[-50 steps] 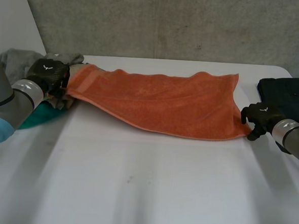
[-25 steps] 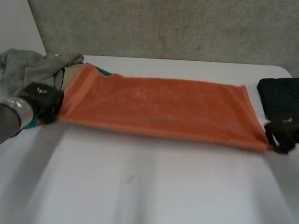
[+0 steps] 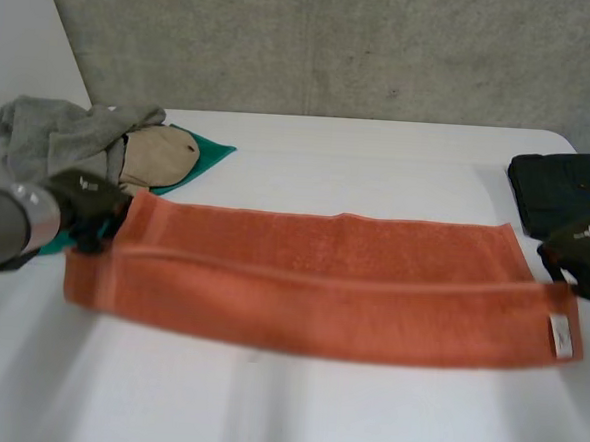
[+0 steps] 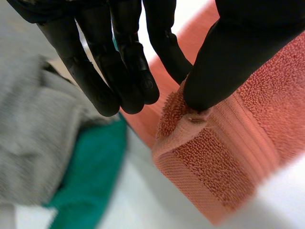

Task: Fold the laundry.

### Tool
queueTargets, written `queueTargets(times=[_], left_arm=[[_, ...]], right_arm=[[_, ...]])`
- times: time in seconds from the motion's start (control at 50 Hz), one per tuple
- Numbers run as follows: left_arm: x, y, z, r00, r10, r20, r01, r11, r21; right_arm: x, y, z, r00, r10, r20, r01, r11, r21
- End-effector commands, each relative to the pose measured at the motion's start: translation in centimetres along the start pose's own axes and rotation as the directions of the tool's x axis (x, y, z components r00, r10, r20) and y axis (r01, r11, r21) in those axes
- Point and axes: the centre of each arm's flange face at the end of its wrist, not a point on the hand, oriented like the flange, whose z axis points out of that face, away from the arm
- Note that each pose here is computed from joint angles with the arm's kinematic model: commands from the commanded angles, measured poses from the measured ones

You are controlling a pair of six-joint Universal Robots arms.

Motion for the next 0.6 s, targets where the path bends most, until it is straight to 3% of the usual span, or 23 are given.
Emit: queueTargets(times=[0.02, 0.24, 0.4, 0.5, 0.6], left_arm=[[-1.5, -2.7, 3.3, 0.990, -0.078, 0.119, 0.069, 0.995, 0.079], [-0.8, -4.9, 8.2, 0.975, -0.088, 0.206, 0.060, 0.989, 0.134], [0.9, -4.9, 11.3, 0.977, -0.089, 0.194, 0.058, 0.985, 0.161], [1.5, -6.0, 10.3, 0.975, -0.109, 0.194, 0.076, 0.982, 0.172], [1.3, -7.0, 7.0, 0.972, -0.166, 0.168, 0.133, 0.973, 0.190]], right_arm=[[2.0, -1.7, 3.9, 0.985, 0.038, -0.165, -0.020, 0.994, 0.110], [2.4, -5.3, 9.0, 0.947, 0.094, -0.306, -0.010, 0.964, 0.265], [0.8, -4.8, 13.4, 0.925, 0.082, -0.372, -0.013, 0.983, 0.182], [0.5, -4.9, 12.4, 0.937, 0.110, -0.332, -0.075, 0.990, 0.116], [1.2, -5.9, 8.0, 0.947, 0.251, -0.199, -0.231, 0.966, 0.120]])
